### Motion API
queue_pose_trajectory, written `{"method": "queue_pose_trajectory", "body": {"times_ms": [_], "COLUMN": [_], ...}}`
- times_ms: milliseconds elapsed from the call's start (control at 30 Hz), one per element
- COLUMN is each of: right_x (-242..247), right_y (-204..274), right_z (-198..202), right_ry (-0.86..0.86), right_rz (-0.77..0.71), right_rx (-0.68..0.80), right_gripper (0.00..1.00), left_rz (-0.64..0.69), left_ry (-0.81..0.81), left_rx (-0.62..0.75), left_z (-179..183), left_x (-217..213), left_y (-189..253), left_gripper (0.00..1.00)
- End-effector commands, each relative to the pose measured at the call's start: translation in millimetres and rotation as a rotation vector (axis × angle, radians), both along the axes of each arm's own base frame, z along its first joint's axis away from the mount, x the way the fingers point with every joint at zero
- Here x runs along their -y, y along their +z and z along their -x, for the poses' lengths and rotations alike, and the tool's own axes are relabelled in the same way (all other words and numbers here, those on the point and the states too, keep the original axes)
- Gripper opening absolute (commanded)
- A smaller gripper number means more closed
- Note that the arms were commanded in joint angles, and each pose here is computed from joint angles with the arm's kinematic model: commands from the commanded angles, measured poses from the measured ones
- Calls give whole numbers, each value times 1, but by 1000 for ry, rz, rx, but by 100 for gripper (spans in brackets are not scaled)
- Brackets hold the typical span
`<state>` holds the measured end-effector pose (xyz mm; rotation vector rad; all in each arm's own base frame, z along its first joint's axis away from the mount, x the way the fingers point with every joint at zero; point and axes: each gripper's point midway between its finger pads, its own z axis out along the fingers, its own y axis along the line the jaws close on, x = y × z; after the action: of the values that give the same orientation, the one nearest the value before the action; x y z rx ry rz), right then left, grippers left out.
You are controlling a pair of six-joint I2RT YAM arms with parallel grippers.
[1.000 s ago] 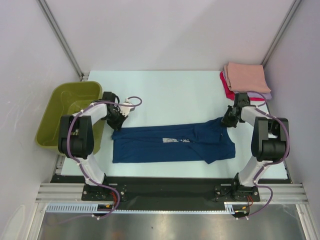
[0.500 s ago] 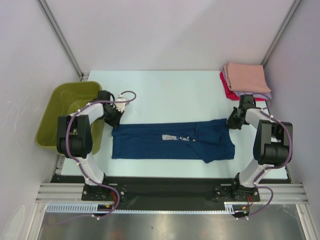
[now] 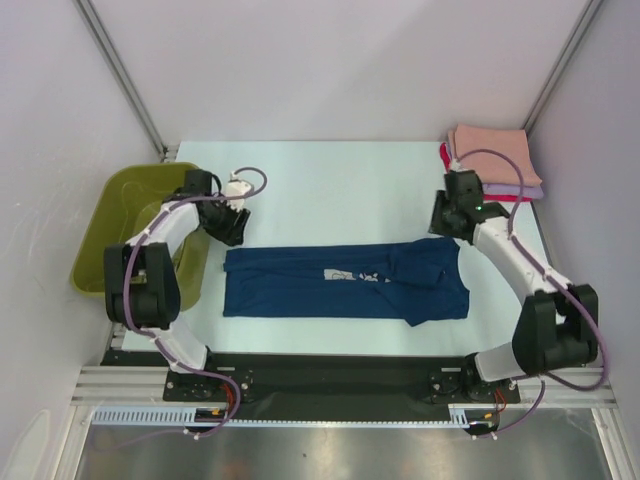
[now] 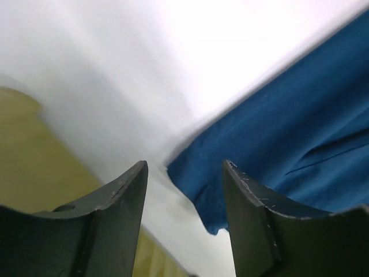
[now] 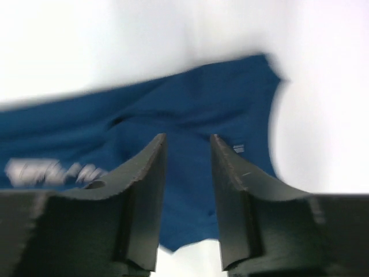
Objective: Fold and stack the t-shirts
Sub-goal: Fold the tshirt
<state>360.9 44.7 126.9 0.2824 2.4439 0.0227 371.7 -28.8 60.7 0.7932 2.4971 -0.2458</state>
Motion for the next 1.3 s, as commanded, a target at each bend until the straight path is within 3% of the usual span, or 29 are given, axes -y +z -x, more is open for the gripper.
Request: {"method": "queue_pose_trajectory", "body": {"times_ms": [0, 67, 167, 233, 333, 400, 533, 733, 933, 1033, 1067, 1167, 1267], "right_x": [-49, -95, -127, -138, -155, -164, -172, -177, -164, -162, -162, -161, -157], "right_y": [23, 14, -3, -24, -48, -55, -72, -84, -101, -92, -88, -74, -68], "right_z": [19, 38, 51, 57, 59, 57, 51, 43, 45, 43, 43, 43, 44], "right_ry": [268, 504, 671, 729, 814, 855, 881, 876, 860, 848, 846, 848, 847], "right_rz": [53, 78, 165, 187, 234, 255, 295, 324, 389, 401, 400, 397, 407], "right_rx": [52, 45, -8, -85, -146, -162, -191, -205, -262, -247, -240, -212, -205], "right_gripper": [39, 38, 38, 34, 32, 34, 37, 39, 23, 0, 0, 0, 0], "left_rz": [61, 80, 79, 35, -71, -154, -201, -236, -223, -183, -169, -143, -157], "left_ry": [-55, -103, -192, -257, -311, -288, -252, -233, -269, -294, -306, -350, -378], "left_rx": [180, 188, 156, 100, 34, 51, 89, 75, 45, 34, 31, -8, -24], "left_z": [-20, -10, 16, 40, 65, 61, 55, 49, 50, 54, 56, 69, 75], "left_x": [11, 17, 22, 17, 4, -11, -19, -26, -13, -2, 2, 8, 6], "left_y": [66, 75, 71, 54, 24, 17, 11, -6, -22, -23, -21, -25, -28], "left_gripper": [59, 56, 45, 42, 45, 49, 55, 54, 54, 45, 38, 31, 33]}}
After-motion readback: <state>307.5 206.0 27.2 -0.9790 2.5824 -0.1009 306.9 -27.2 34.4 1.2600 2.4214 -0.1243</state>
